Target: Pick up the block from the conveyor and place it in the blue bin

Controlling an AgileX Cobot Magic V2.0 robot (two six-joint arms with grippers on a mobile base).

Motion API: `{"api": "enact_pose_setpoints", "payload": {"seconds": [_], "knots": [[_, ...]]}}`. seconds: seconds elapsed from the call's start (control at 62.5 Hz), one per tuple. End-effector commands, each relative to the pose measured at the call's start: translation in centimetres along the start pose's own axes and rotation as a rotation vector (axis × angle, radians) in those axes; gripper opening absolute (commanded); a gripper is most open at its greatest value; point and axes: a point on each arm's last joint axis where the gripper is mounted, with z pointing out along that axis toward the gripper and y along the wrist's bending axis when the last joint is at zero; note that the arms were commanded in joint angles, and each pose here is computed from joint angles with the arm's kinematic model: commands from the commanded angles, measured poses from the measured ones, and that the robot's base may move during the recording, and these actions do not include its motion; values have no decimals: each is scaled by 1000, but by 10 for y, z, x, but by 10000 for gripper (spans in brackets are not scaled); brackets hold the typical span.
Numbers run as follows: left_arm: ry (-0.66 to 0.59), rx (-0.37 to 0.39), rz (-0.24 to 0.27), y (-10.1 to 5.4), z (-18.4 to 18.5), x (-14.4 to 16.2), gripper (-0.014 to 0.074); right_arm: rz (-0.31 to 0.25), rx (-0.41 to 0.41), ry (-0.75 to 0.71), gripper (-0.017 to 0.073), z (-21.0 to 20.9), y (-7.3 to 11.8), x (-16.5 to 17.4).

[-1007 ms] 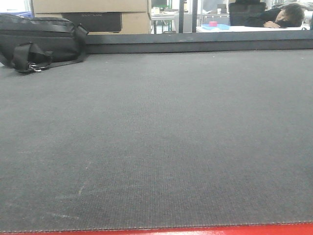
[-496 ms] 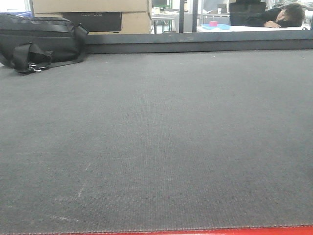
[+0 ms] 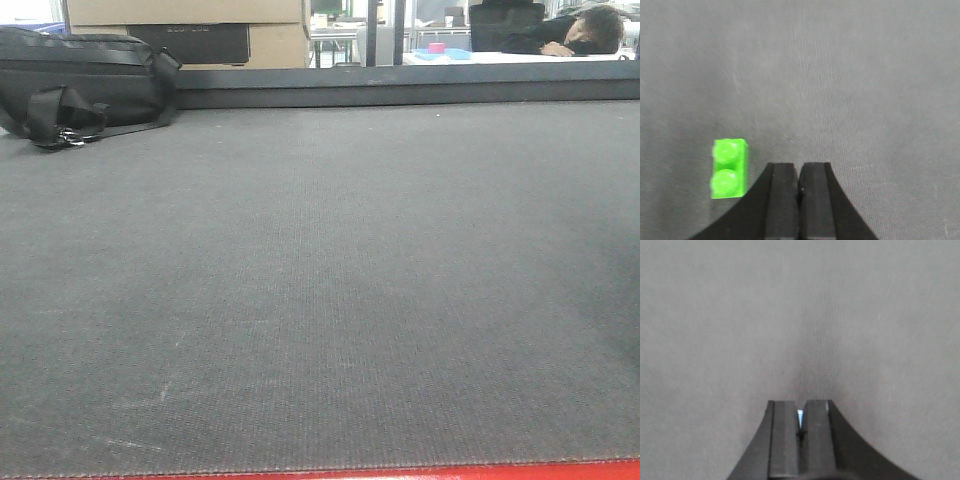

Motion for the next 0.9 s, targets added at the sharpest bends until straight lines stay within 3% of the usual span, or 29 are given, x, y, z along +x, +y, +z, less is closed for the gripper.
{"api": "enact_pose_setpoints", "payload": {"seconds": [0.0,0.304,0.4,0.576,0.64,0.879], "knots": [[61,37,-28,-4,13,-3,-111,1,2,88,-162,16,-2,-2],[107,49,-40,-5,27,-5,-111,55,0,448,-141,96,-10,3],[112,49,-40,-5,27,-5,-111,72,1,527,-14,115,-12,7],[112,49,-40,-5,27,-5,-111,88,9,602,367,140,-15,12],[112,49,-40,-5,27,-5,-111,90,11,599,446,148,-16,12],[112,49,-40,-5,27,-5,-111,110,26,579,431,175,-19,25]]}}
